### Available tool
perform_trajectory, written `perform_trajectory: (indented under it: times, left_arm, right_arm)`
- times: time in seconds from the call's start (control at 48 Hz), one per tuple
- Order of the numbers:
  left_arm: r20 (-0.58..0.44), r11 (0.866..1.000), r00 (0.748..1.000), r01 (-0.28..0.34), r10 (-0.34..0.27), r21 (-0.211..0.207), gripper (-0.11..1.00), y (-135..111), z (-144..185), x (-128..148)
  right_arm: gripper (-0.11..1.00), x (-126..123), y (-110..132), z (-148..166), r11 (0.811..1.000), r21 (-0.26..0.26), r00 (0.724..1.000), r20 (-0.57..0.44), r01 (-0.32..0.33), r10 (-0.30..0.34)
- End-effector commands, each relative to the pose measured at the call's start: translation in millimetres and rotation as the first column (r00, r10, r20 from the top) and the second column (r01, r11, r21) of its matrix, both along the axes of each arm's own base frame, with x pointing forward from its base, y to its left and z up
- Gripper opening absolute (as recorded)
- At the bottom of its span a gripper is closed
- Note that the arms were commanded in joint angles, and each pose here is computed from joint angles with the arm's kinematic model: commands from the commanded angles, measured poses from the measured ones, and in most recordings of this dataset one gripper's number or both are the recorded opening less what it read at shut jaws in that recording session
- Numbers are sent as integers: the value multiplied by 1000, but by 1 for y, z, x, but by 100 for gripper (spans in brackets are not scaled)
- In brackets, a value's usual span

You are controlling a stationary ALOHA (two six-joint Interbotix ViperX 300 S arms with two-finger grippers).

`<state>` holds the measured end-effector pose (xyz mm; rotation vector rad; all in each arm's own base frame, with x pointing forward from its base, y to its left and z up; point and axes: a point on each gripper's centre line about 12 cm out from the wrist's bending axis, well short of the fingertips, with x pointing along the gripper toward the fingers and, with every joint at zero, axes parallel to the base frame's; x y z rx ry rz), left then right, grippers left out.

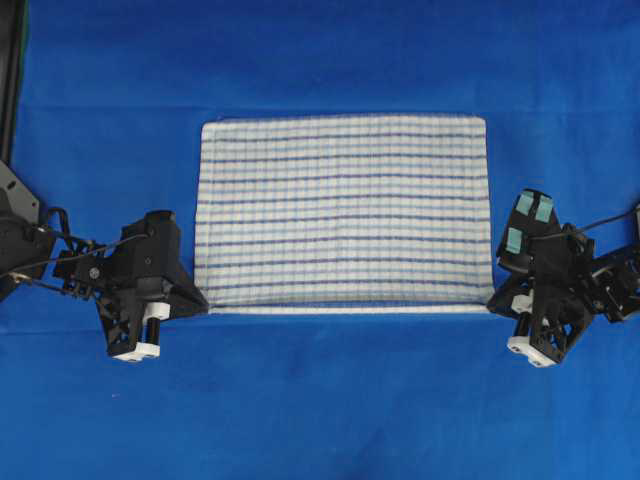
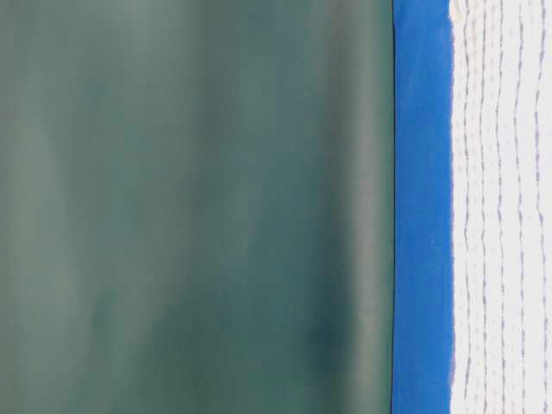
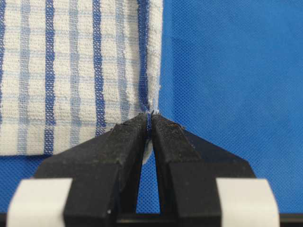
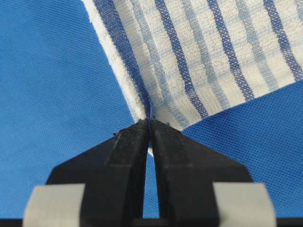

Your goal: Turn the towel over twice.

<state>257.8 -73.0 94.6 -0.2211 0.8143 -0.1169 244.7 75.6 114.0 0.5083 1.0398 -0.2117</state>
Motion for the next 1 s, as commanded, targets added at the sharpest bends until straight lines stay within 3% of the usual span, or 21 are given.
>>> perform_trajectory:
  times: [0.0, 0.063, 0.125, 0.271, 0.313, 0.375, 0.521, 0.667, 0.834, 0.98]
  left_arm:
    - [31, 1000, 1000, -2, 2, -9, 4, -1, 7, 4]
    - [37, 1000, 999, -3, 3, -11, 6, -1, 10, 5]
    - [43, 1000, 999, 0, 1, -11, 15, -1, 12, 6]
    - [77, 1000, 997, 8, -7, -10, 57, -1, 25, 5]
    - [87, 1000, 996, 5, -4, -12, 70, 1, 29, 5]
    - [113, 1000, 994, 2, 0, -14, 84, 3, 40, 4]
    - [185, 1000, 982, -22, 24, -10, 81, 15, 65, 4]
    - [305, 998, 952, -17, -2, 58, 81, 29, 97, 2]
    - [425, 988, 905, -46, -21, 147, 81, 47, 128, -3]
    - [503, 978, 864, -115, 12, 175, 81, 66, 149, -13]
  right_arm:
    - [6, 6, 4, 7, 1000, 9, 1000, 27, -8, 8]
    - [8, 6, 3, 8, 1000, 7, 1000, 26, -5, 5]
    - [24, 7, 3, 8, 1000, -1, 1000, 20, -2, 2]
    - [66, 11, -1, 17, 999, -54, 1000, 17, -7, 8]
    - [69, 14, -2, 25, 997, -77, 999, 32, -17, 20]
    - [63, 17, -3, 35, 994, -107, 998, 59, -31, 37]
    - [63, 23, -13, 71, 977, -206, 983, 162, -55, 90]
    - [63, 20, -27, 104, 955, -291, 951, 278, -50, 134]
    - [63, 6, -49, 136, 929, -369, 900, 405, 1, 160]
    - [63, -13, -67, 165, 904, -421, 842, 511, 69, 174]
